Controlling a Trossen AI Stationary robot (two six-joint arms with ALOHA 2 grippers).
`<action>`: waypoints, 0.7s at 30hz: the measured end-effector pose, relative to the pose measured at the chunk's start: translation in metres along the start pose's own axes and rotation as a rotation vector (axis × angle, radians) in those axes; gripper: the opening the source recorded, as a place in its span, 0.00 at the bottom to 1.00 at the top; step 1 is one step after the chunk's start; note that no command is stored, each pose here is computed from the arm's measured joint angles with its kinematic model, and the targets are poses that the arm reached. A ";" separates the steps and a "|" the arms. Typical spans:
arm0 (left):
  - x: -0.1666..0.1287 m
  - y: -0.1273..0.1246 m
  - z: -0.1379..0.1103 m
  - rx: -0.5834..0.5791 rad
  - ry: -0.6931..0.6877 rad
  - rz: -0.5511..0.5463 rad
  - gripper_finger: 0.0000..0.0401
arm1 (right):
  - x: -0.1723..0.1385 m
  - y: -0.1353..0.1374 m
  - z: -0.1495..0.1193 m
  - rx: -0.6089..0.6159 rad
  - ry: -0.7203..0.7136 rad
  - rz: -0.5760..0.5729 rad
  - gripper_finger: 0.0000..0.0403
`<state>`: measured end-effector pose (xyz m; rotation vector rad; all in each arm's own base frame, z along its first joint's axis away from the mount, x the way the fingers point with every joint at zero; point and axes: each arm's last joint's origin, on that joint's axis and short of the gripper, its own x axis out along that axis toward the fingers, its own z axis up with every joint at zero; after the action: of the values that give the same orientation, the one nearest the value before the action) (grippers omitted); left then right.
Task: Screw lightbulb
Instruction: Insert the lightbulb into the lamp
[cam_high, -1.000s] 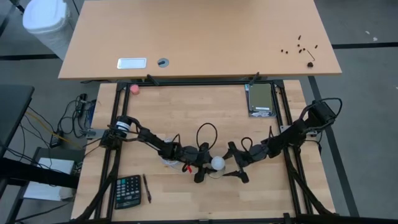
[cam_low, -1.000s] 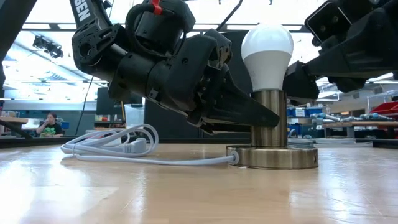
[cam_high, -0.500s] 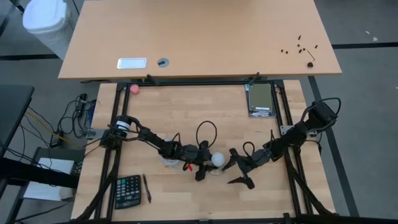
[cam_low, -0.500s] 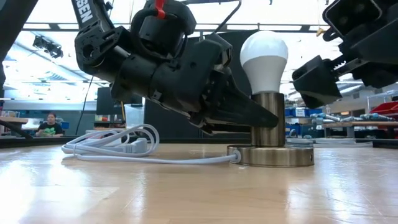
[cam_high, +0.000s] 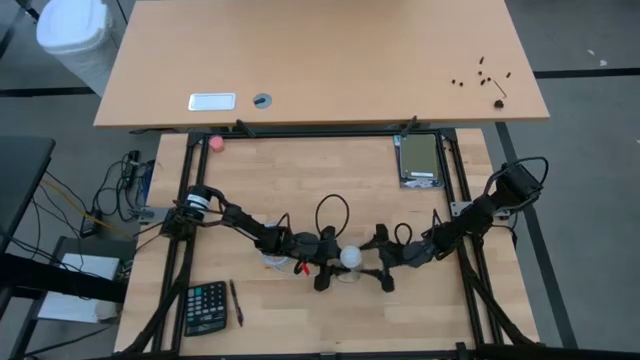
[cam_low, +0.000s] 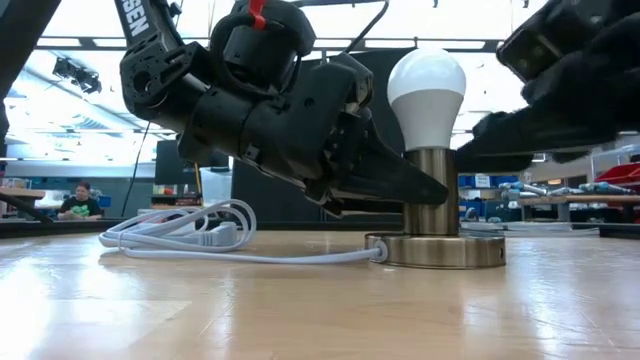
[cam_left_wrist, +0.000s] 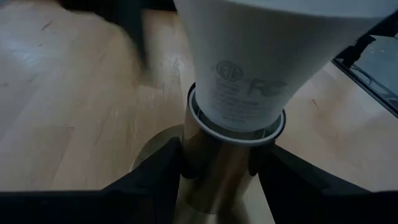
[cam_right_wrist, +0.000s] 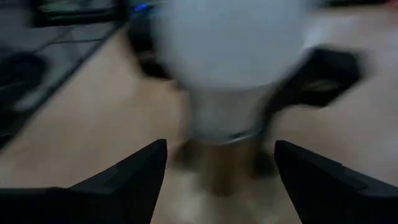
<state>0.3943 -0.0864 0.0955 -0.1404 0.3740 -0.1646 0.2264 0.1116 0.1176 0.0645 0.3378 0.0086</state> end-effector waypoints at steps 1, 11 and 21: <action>0.000 0.000 0.000 0.000 0.001 -0.003 0.49 | 0.000 -0.001 0.001 -0.009 -0.013 -0.028 0.77; 0.000 -0.001 0.000 0.001 0.003 -0.035 0.49 | 0.006 -0.008 0.012 -0.024 -0.067 0.143 0.77; 0.000 -0.001 0.000 0.001 0.007 -0.048 0.49 | 0.005 -0.005 0.012 -0.022 -0.058 0.227 0.77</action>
<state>0.3941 -0.0879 0.0956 -0.1478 0.3773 -0.2132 0.2354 0.1059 0.1273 0.0810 0.2710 0.2344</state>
